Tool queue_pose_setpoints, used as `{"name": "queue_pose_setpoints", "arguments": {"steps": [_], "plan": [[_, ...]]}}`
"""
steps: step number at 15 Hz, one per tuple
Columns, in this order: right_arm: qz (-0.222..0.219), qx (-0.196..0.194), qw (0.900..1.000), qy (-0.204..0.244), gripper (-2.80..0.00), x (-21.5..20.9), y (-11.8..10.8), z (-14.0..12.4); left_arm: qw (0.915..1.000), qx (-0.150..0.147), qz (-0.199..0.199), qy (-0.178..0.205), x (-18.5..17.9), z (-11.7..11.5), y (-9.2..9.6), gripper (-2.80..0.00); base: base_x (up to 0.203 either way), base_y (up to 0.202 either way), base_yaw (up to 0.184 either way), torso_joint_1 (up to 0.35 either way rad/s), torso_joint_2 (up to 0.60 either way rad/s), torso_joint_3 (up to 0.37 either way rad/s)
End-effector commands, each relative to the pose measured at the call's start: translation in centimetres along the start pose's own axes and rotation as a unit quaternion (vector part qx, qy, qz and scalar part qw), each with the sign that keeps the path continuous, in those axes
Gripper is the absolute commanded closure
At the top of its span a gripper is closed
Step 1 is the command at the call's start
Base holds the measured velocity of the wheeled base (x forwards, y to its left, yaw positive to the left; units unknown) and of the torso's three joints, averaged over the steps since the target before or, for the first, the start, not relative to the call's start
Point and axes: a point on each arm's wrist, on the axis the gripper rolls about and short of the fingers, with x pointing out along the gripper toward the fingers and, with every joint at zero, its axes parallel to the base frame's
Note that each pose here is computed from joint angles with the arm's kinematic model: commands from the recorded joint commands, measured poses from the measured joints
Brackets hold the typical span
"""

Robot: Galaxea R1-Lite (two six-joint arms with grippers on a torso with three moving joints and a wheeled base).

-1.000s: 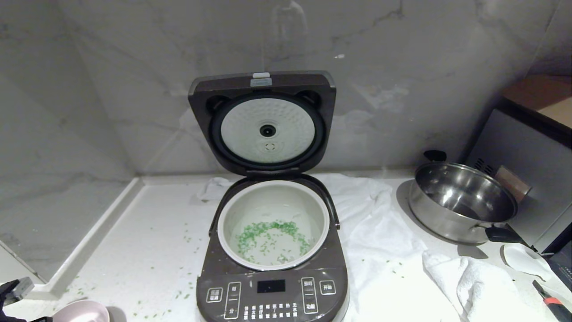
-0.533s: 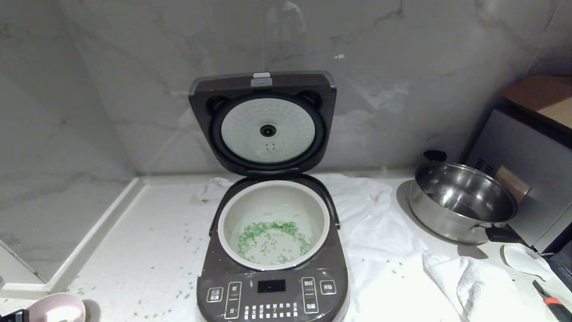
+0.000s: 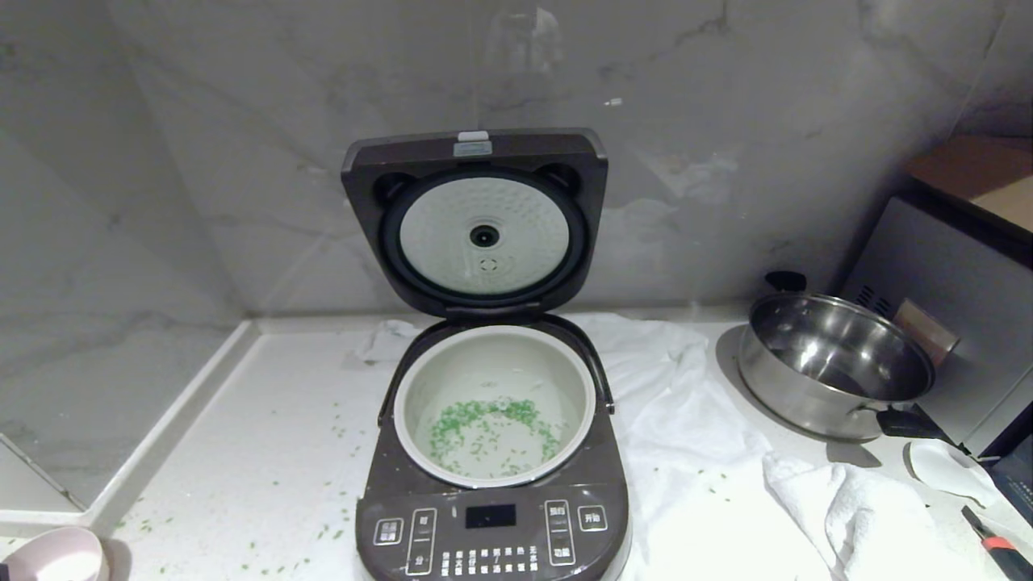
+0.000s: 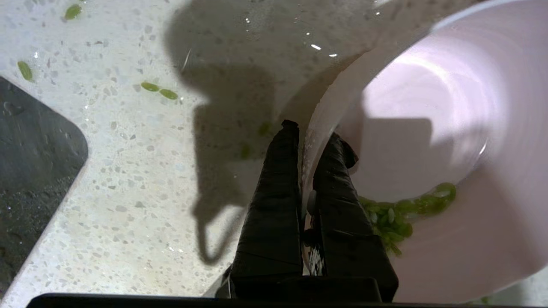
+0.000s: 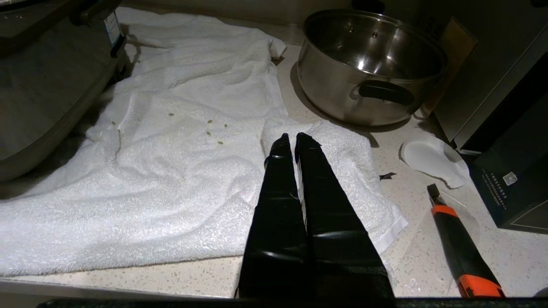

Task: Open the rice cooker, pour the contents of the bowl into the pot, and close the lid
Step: Place the bowl on the table, then turn on the tap

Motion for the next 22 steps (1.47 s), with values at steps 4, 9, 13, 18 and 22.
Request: {"name": "queue_pose_setpoints", "arguments": {"steps": [4, 9, 13, 18, 22], "plan": [[0.001, -0.001, 1.000, 0.000, 0.00, 0.0, 0.0, 0.0, 1.0000, -0.004, 0.002, -0.006, -0.1, 0.2, 0.3, -2.80, 0.000, 0.000, 0.000, 0.000, 0.00, 0.000], [0.000, -0.001, 1.000, 0.000, 0.00, 0.0, 0.0, 0.0, 0.9986, -0.016, 0.002, -0.050, -1.9, 1.6, 0.3, -2.80, 0.000, 0.000, 0.000, 0.000, 0.00, 0.000], [0.001, -0.001, 1.000, 0.000, 0.00, 0.0, 0.0, 0.0, 0.9942, -0.013, -0.068, -0.083, -5.7, 2.9, -0.4, -2.80, 0.000, 0.000, 0.000, 0.000, 0.00, 0.000], [0.000, 0.000, 1.000, 0.000, 0.00, 0.0, 0.0, 0.0, 0.9711, 0.029, -0.194, -0.135, -12.1, 3.2, -2.4, -2.80, 0.000, 0.000, 0.000, 0.000, 0.00, 0.000], [0.000, 0.003, 1.000, 0.000, 0.00, 0.0, 0.0, 0.0, 0.9475, 0.121, -0.258, -0.145, -15.3, 0.9, -7.0, -2.80, 0.000, 0.000, 0.000, 0.000, 0.00, 0.000]]}}
